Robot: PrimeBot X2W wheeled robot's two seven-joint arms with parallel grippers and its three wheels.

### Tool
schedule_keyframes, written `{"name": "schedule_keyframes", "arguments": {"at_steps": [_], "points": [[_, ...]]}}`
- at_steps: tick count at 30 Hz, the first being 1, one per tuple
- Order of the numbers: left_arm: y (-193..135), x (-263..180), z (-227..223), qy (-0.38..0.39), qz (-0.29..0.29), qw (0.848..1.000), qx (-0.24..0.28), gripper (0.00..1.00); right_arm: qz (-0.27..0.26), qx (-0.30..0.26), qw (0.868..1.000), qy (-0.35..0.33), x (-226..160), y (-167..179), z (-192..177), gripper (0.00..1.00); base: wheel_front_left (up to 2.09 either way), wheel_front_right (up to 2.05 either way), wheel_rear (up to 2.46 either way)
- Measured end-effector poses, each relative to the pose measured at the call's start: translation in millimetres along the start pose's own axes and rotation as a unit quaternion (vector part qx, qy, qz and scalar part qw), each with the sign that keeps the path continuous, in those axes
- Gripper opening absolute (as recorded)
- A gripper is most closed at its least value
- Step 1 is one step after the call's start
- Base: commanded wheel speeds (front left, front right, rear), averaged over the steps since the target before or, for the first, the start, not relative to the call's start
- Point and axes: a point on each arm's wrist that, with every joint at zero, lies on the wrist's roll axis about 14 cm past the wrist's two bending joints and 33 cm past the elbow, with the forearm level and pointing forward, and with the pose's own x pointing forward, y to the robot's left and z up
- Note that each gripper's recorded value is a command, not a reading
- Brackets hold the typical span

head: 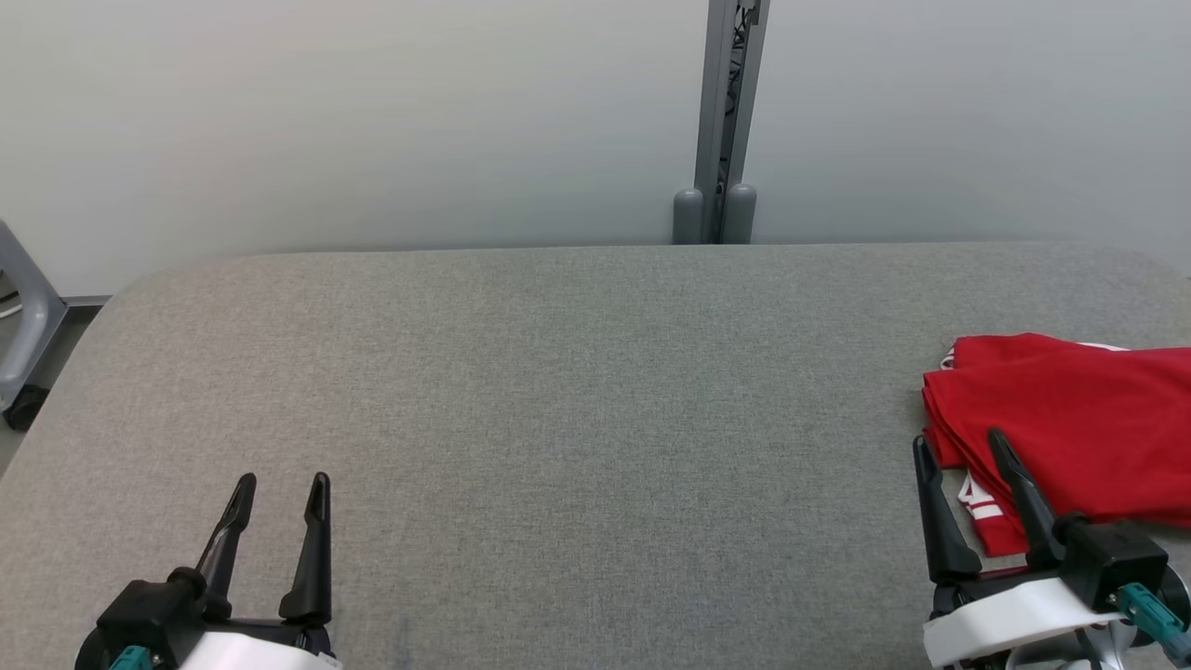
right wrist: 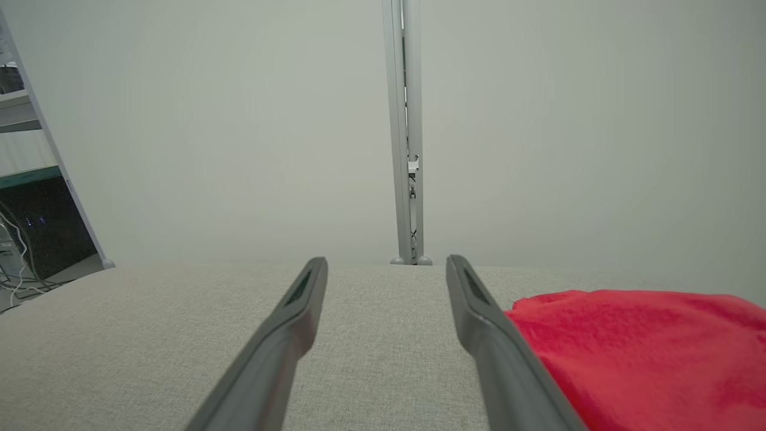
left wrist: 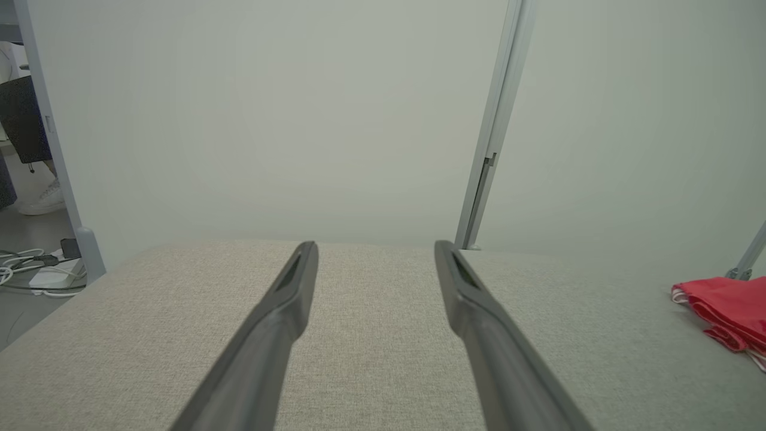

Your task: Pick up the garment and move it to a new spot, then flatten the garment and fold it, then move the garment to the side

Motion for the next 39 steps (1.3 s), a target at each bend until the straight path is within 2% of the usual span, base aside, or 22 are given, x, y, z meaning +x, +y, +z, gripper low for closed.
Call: {"name": "schedule_keyframes", "arguments": {"at_steps": [3,4,9,21,39], "points": [[-0.9,-0.4,-1.8,0.003,-0.001,1.000,-0.001,1.00,0.001,0.001,1.000,-0.001,-0.4,1.0,0.4,1.00,0.00,0.00,0.00],[-0.9,-1.5,-4.6,0.007,0.000,1.000,-0.002,0.00,0.000,0.002,1.000,0.004,-1.5,1.0,-2.3,0.00,0.00,0.00,0.00],[0.0,-16.0,-31.9,0.052,0.012,0.998,-0.021,0.00,-0.011,0.022,0.999,0.046,-16.3,0.3,-28.7,0.00,0.00,0.00,0.00],[7.1,-13.3,-35.0,0.062,0.041,0.991,-0.114,0.00,-0.049,0.120,0.990,0.053,-16.5,-13.0,-31.2,0.00,0.00,0.00,0.00],[12.2,-1.9,-31.5,0.058,0.067,0.965,-0.246,0.00,-0.090,0.258,0.961,0.051,-13.1,-29.5,-30.9,0.00,0.00,0.00,0.00]]}}
